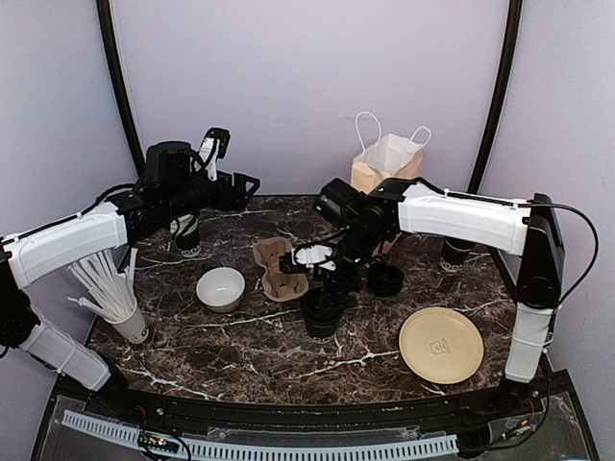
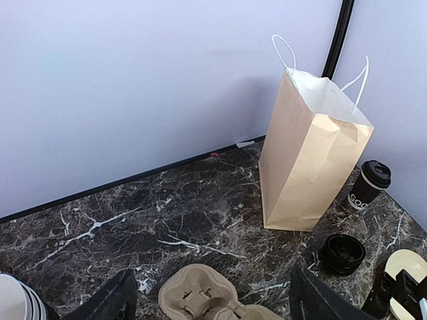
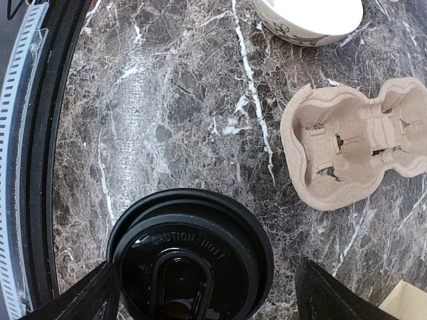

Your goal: Pack the takeout coffee

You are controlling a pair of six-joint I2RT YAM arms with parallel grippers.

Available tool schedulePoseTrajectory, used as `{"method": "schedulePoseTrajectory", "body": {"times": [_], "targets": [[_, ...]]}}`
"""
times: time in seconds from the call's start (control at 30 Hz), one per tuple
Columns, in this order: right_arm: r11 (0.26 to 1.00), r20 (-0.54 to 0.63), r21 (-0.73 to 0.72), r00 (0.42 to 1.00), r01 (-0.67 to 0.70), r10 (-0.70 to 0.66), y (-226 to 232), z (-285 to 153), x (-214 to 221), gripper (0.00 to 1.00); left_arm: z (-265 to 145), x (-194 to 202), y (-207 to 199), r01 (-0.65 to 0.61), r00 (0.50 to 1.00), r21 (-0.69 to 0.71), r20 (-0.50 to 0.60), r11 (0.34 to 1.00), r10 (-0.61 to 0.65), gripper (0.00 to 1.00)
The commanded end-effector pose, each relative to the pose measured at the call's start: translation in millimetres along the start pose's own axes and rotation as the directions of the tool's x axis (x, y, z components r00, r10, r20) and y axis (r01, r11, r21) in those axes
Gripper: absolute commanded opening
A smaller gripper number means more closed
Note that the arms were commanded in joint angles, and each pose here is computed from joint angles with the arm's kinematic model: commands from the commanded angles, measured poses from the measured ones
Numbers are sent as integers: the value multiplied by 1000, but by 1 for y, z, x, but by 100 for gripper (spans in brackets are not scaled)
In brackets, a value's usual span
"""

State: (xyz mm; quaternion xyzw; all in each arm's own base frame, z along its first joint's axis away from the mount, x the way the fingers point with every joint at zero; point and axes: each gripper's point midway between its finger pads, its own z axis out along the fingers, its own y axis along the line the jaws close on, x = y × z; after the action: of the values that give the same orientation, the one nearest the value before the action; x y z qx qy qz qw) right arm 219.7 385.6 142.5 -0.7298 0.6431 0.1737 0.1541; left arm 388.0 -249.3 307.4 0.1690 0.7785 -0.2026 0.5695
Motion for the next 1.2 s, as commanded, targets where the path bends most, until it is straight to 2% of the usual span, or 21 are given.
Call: {"method": "schedulePoseTrajectory", "body": {"times": [0.0,0.4,0.7,1.17], "targets": [[1000,-35,-11,999,2,-3,2,7,3,91,-6,-8,-3,4,1000,16,31,1000,-5,81],[1000,2,15,1000,-2,2,5,-21,-9,91,-2,-3,-2,0,1000,16,12,1000,0,81],[1000,-24,-24,1000,-4,3,12,-10,-4,93,2,1,-7,1,1000,44,-11,999,-1,81],[1000,-97,-7,995,-10,10,10,10,5,79,4,4,-10,-2,1000,58,-25,998,4,81]]}}
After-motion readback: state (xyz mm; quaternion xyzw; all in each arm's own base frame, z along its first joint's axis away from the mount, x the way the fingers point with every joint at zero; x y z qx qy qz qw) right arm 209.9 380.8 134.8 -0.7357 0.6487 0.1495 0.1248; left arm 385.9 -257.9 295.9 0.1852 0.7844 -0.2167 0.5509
